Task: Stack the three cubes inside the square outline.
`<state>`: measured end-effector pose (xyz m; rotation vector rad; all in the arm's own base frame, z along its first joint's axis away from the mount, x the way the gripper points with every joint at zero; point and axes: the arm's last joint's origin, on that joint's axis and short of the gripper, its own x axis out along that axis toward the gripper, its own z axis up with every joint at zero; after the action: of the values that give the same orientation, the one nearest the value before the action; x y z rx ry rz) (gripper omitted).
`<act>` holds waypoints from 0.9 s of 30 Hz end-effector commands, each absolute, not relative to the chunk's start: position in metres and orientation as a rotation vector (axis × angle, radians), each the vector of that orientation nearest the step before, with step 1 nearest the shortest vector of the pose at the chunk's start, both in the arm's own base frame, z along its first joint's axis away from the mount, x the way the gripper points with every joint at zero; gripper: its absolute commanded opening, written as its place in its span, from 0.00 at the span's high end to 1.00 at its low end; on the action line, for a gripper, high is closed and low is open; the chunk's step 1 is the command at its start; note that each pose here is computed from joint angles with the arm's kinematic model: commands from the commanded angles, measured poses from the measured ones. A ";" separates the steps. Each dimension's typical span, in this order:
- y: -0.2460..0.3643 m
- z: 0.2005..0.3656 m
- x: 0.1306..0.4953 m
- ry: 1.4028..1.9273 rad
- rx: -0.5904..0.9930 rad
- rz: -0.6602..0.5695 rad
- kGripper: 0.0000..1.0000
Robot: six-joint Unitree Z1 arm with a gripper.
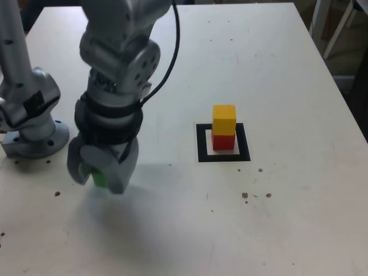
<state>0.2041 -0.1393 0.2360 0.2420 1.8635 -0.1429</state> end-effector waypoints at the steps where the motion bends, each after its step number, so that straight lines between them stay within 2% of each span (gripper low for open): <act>1: -0.135 0.248 0.209 1.861 0.246 -0.119 0.70; 18: -0.100 0.321 0.279 1.803 0.202 -0.122 0.70; 22: -0.091 0.328 0.303 1.789 0.190 -0.125 0.70; 27: -0.076 0.328 0.327 1.781 0.167 -0.124 0.70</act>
<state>0.3250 -0.0782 0.3283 0.1670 1.7683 -0.1257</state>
